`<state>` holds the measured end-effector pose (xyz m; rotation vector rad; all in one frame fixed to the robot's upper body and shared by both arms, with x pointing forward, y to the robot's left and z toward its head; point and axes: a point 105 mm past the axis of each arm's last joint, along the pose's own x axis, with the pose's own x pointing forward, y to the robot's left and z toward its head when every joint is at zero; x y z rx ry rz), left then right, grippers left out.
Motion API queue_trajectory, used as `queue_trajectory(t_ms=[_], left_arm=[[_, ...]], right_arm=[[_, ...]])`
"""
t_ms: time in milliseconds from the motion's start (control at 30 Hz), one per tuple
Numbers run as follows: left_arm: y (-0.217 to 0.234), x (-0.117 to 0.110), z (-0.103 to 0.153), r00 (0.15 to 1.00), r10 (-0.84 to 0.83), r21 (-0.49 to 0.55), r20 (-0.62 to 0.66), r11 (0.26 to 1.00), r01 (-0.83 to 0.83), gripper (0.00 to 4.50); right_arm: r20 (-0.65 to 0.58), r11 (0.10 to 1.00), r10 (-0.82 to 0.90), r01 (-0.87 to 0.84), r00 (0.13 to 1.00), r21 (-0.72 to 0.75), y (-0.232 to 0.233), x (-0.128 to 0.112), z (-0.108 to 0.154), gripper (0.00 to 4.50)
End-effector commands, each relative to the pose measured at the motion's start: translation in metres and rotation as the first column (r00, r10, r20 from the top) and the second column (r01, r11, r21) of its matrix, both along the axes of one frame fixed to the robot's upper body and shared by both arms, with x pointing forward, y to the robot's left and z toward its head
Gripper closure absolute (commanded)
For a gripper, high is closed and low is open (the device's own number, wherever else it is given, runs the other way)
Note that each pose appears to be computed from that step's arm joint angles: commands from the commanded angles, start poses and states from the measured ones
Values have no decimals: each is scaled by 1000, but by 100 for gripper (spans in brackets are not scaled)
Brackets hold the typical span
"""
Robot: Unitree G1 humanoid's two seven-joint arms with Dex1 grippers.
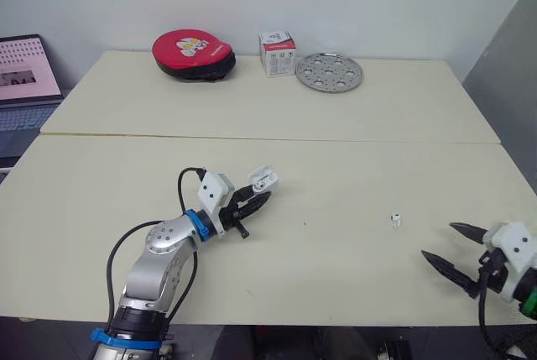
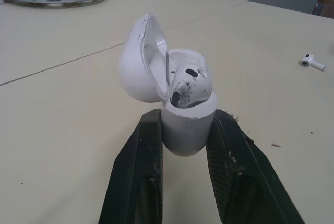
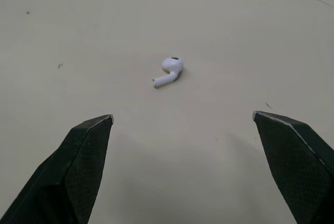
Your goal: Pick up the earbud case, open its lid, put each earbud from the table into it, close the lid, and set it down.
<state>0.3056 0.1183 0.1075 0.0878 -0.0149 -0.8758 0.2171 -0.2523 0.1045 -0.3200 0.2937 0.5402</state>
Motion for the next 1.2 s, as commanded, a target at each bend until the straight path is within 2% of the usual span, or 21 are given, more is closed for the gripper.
queue_trajectory(t_ms=[33, 367, 567, 667, 700, 867, 933, 1000, 1100, 1200], left_arm=[[-1, -1, 13, 998, -3, -7, 61, 1000, 4, 370], [-2, -2, 13, 998, -14, -7, 60, 1000, 14, 370], [-3, -2, 13, 998, -15, -8, 59, 1000, 15, 370], [-3, -3, 13, 998, -15, -8, 58, 1000, 15, 370], [-3, -3, 13, 998, -15, -8, 58, 1000, 16, 370], [-4, -2, 13, 998, -16, -9, 55, 1000, 17, 370], [-4, -3, 12, 998, -17, -8, 54, 1000, 17, 370], [-4, -3, 12, 998, -16, -8, 53, 1000, 17, 370], [-3, -3, 12, 999, -16, -7, 50, 1000, 17, 370], [-4, -5, 12, 999, -19, -7, 46, 1000, 19, 370]], right_arm=[[13, 998, -55, 55, 998, -4, 17, 10, -1, 0], [13, 952, -288, 285, 957, 111, 36, 44, -17, 0], [-28, 932, -356, 357, 934, 66, 35, 47, -35, 0], [-42, 924, -380, 381, 924, 39, 32, 46, -40, 57], [-49, 922, -383, 385, 922, 35, 32, 46, -41, 100], [-71, 923, -382, 384, 921, 19, 37, 44, -44, 261], [-76, 923, -383, 385, 921, 16, 37, 44, -44, 343], [-77, 927, -373, 375, 925, 14, 36, 43, -41, 403], [-88, 951, -306, 308, 948, 9, 41, 42, -39, 408], [-90, 993, -120, 119, 989, -17, 46, 46, -31, 408]])
